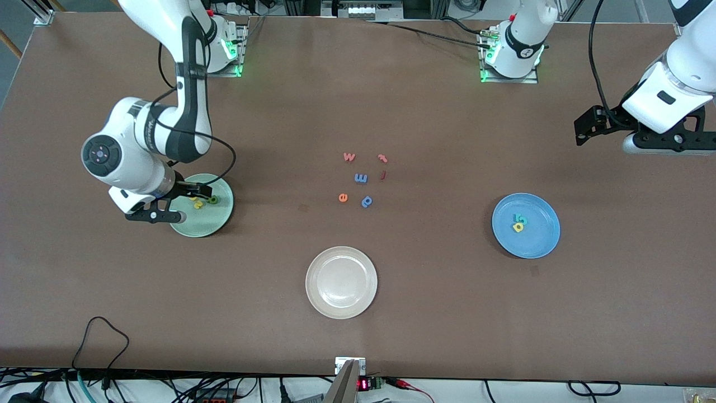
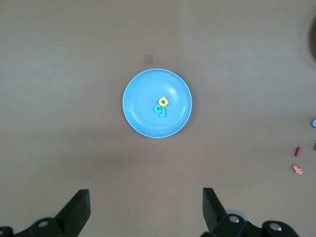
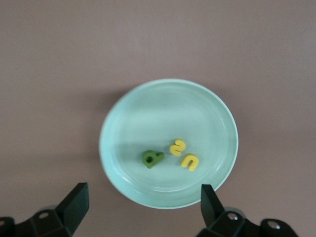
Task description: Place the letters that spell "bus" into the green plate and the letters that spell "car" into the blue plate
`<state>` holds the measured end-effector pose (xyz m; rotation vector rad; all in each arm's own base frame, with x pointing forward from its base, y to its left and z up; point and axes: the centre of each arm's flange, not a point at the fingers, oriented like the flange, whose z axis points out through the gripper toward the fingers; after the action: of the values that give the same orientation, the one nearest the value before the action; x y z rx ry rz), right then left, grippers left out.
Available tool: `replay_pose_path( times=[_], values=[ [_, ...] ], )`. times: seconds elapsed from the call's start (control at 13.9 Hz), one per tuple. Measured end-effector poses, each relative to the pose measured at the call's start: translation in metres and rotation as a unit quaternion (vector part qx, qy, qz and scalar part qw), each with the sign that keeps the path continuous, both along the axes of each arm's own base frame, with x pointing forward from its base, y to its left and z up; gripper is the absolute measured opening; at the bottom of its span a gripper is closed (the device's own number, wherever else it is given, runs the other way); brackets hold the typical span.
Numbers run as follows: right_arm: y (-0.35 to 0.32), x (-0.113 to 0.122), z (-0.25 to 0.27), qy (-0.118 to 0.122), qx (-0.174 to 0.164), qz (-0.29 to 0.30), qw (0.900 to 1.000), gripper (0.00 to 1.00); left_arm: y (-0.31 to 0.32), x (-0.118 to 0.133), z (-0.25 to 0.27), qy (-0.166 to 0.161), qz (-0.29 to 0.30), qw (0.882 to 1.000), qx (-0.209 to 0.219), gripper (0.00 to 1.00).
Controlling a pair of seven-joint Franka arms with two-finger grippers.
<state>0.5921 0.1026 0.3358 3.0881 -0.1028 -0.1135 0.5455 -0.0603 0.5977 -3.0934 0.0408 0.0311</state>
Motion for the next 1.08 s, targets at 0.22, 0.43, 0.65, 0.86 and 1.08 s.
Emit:
replay_pose_path(
  times=[0.22,0.43,0.65,0.86,1.08],
  values=[
    [0.028,0.010,0.052,-0.030,0.003,-0.007,1.000,1.00,-0.013,-0.005,0.005,-0.001,-0.011,1.000,0.001,1.00],
    [0.026,0.018,0.091,-0.036,0.008,-0.008,0.999,1.00,-0.041,-0.009,0.005,-0.001,-0.037,0.999,0.001,1.00],
    [0.020,0.029,0.120,-0.040,0.013,-0.008,0.999,1.00,-0.052,-0.012,0.005,-0.002,-0.047,0.999,0.001,1.00],
    [0.013,0.056,0.154,-0.027,0.020,0.010,0.999,1.00,-0.051,-0.012,0.005,-0.002,-0.047,0.999,0.001,1.00],
    [-0.019,0.069,0.189,-0.025,0.022,0.043,0.999,1.00,-0.055,-0.012,0.005,-0.002,-0.050,0.999,0.001,1.00]
  ],
)
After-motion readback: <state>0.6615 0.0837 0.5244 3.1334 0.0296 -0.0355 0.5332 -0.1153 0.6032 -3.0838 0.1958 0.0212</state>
